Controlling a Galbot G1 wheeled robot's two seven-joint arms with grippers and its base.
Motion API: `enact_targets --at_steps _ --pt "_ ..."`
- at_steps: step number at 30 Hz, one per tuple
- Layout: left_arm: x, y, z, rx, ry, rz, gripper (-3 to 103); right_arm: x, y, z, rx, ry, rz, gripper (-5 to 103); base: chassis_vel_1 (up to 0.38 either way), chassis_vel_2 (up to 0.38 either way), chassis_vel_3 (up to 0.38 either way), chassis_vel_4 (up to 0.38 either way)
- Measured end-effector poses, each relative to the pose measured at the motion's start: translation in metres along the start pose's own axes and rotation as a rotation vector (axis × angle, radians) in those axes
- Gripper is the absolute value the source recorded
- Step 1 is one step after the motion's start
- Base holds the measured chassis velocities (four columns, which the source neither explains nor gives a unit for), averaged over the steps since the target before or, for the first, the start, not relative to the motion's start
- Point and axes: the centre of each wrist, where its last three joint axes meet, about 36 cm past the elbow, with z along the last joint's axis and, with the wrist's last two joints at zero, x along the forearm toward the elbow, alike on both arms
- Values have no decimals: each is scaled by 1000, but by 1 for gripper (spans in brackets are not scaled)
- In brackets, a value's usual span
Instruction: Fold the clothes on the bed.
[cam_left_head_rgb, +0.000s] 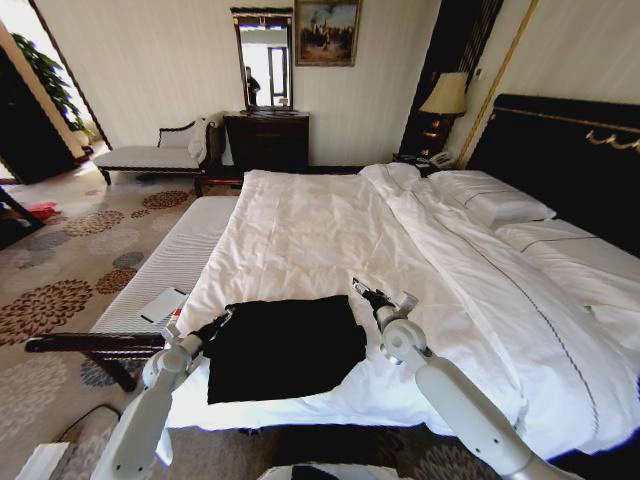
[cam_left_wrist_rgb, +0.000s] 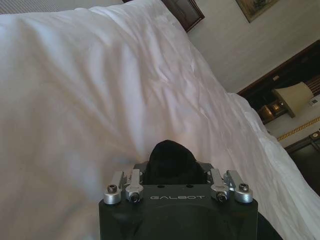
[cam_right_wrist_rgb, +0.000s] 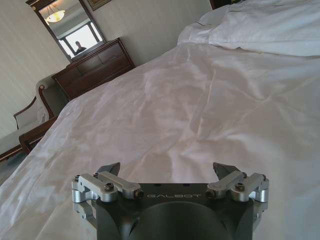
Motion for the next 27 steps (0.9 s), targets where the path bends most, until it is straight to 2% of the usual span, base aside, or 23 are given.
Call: enact_targets --at_steps 1,3,4,5,7,8,12,27 --pt "-1 -1 0 -1 -3 2 45 0 0 0 0 0 2 100 0 0 0 0" --pt "-2 -1 1 -2 -6 3 45 0 0 0 0 0 3 100 0 0 0 0" --pt "-3 -2 1 -4 -11 4 34 -1 -1 0 2 1 7 100 0 0 0 0" --pt "-3 -3 1 -5 -14 4 34 -1 -2 1 3 2 9 100 0 0 0 0" --pt "-3 -4 1 -12 -24 6 24 -3 -3 2 11 13 25 100 0 0 0 0" --pt "-3 -4 1 -12 -24 6 24 -3 -3 2 11 13 25 100 0 0 0 0" --pt "5 -3 -6 -28 -57 -2 3 -11 -1 10 24 71 48 100 0 0 0 0" --pt "23 2 -19 -48 -102 -23 1 -32 26 9 -63 296 21 100 0 0 0 0"
